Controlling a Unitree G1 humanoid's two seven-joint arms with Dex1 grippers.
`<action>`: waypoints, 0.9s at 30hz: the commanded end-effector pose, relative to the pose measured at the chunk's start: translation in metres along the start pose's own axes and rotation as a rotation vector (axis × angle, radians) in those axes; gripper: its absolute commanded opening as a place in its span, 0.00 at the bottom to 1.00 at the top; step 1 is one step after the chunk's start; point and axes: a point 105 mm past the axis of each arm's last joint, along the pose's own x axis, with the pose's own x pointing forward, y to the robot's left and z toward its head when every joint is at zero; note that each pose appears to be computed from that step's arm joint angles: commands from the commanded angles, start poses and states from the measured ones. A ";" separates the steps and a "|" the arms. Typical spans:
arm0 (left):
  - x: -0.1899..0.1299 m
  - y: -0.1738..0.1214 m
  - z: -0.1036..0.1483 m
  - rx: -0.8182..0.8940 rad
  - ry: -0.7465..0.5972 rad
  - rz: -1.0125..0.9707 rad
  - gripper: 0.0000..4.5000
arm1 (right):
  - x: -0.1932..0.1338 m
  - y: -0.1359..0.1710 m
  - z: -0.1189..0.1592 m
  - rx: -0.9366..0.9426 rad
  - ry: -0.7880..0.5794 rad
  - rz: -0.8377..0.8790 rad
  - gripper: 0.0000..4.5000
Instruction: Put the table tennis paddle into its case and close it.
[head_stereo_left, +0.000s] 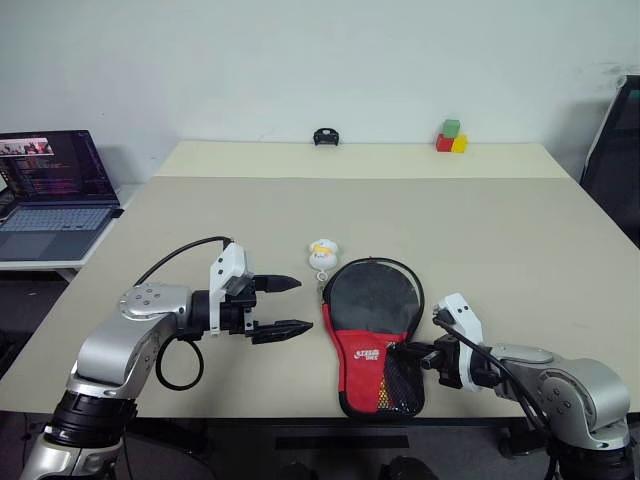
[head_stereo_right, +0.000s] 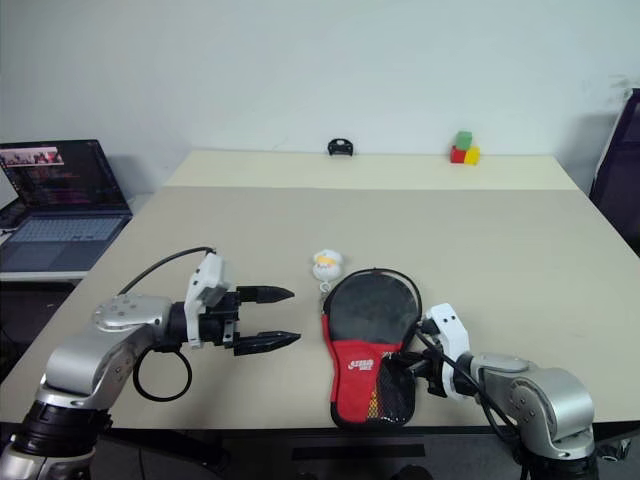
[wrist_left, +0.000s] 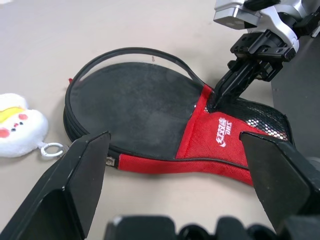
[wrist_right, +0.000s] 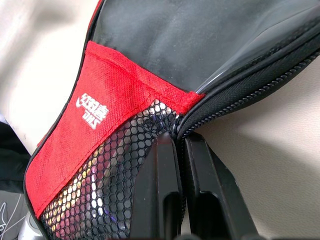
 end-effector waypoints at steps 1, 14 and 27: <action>0.000 -0.002 0.009 0.046 -0.009 -0.013 1.00 | -0.002 0.006 0.002 0.004 -0.015 0.020 0.00; 0.000 -0.003 0.006 0.051 -0.004 -0.005 1.00 | -0.011 -0.008 0.000 0.054 -0.027 -0.061 0.60; 0.000 0.003 0.005 0.053 -0.011 0.023 1.00 | -0.060 0.001 0.050 -0.131 -0.234 0.021 1.00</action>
